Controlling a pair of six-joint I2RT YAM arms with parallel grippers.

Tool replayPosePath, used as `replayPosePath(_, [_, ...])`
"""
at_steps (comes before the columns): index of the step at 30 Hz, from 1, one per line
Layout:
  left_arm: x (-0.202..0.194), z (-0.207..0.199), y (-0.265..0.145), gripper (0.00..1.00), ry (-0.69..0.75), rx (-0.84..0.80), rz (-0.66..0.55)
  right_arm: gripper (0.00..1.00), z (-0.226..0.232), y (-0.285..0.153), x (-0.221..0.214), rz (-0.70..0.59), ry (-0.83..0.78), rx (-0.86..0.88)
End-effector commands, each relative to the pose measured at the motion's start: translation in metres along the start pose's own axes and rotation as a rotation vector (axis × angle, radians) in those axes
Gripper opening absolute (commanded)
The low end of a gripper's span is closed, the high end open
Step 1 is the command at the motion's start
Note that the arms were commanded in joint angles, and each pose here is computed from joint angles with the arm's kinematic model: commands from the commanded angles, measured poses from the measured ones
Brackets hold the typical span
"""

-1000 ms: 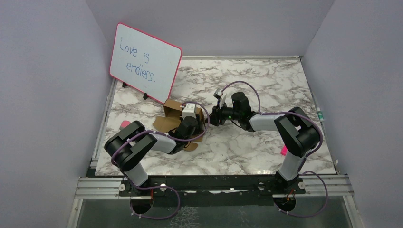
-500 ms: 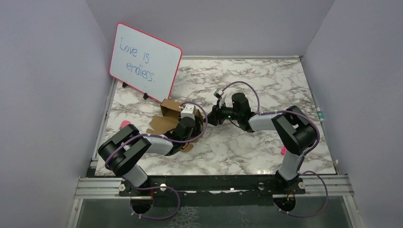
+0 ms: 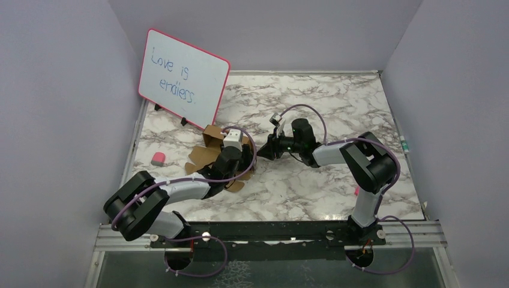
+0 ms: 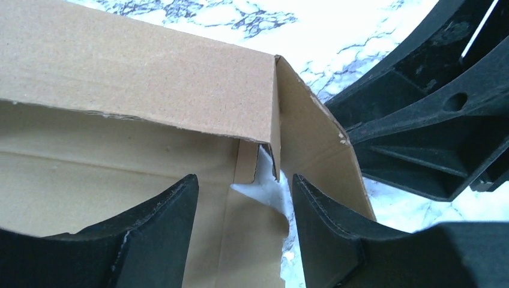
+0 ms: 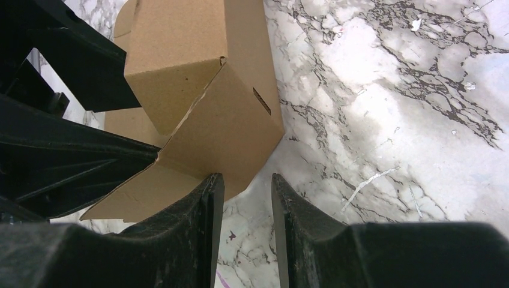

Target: Fold the paper box

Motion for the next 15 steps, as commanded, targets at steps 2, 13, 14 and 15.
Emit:
replayPosePath(2, [-0.004,0.01,-0.014,0.61,0.008,0.079,0.084,0.4,0.006,0.003,-0.003,-0.014,-0.01,0.04])
replayPosePath(13, [-0.034,0.031,-0.029,0.47,-0.016,0.117,0.202,0.41,0.008,0.003,0.0,-0.022,-0.003,0.053])
replayPosePath(14, [-0.035,0.031,-0.027,0.47,-0.013,0.115,0.207,0.41,0.009,0.003,0.0,-0.022,-0.002,0.057])
replayPosePath(15, [-0.037,0.031,-0.026,0.47,-0.01,0.116,0.212,0.41,0.009,0.003,0.0,-0.023,0.001,0.058])
Point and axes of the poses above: each gripper's point midway between its finger pads, its own y axis out along the fingers, its own z axis along the line the jaws close on, x = y × z, the point moved 5 cm from there along -y, back along the fingers, and after that the axes turned 15 degrees about -y, right-handed, at the moved point
